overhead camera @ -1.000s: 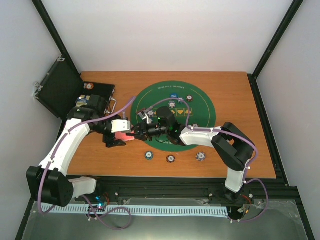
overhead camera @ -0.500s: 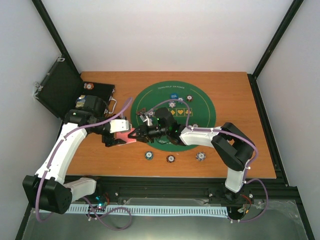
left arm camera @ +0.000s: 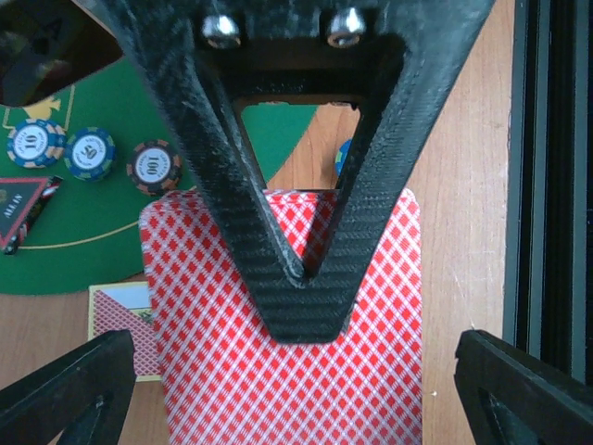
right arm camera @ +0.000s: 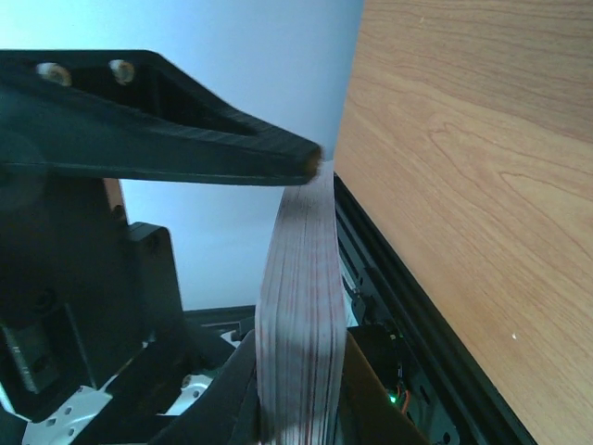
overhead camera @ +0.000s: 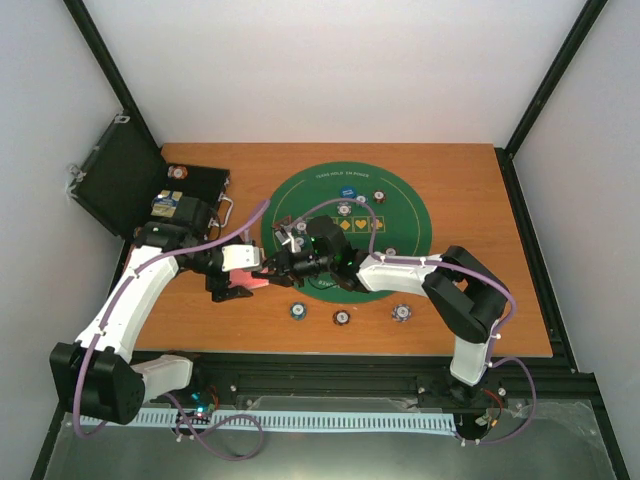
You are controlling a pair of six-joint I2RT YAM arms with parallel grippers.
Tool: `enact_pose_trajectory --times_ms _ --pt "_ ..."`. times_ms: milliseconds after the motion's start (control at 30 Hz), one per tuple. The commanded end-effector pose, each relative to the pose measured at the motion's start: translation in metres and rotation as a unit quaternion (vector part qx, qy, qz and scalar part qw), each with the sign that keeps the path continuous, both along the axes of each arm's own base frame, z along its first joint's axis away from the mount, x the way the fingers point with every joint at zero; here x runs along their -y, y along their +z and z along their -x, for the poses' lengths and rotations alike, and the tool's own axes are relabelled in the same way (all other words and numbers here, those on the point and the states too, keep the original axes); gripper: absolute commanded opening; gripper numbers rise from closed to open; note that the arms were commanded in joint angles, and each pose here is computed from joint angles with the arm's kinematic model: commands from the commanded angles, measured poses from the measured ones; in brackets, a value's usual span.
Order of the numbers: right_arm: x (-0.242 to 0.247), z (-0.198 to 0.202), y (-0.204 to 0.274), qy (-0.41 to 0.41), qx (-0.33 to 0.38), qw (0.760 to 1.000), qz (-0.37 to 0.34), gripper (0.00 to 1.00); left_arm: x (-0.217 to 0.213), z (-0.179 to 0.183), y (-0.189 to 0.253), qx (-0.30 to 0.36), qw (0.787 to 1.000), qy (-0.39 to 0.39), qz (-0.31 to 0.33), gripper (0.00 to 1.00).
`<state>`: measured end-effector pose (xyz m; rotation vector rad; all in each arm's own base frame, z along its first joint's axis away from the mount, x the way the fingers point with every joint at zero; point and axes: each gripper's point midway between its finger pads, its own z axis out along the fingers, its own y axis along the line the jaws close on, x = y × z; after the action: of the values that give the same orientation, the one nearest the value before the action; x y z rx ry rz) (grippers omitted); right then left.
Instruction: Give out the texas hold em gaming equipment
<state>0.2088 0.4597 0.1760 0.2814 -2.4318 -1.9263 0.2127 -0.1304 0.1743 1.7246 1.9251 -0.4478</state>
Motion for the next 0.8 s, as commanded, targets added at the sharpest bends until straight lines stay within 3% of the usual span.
enact_pose_trajectory --times_ms 0,500,767 --pt "-0.009 0.005 0.036 0.014 0.035 0.998 -0.043 0.03 0.002 0.003 -0.009 -0.004 1.0 -0.02 0.0 0.95" --pt "-0.009 0.005 0.009 0.009 0.021 1.0 -0.008 0.03 0.005 -0.009 0.003 0.019 1.0 -0.011 0.009 0.77" --pt "-0.006 0.005 -0.012 0.002 0.017 0.999 0.035 0.03 0.001 -0.009 0.003 0.017 1.0 -0.011 -0.004 0.62"
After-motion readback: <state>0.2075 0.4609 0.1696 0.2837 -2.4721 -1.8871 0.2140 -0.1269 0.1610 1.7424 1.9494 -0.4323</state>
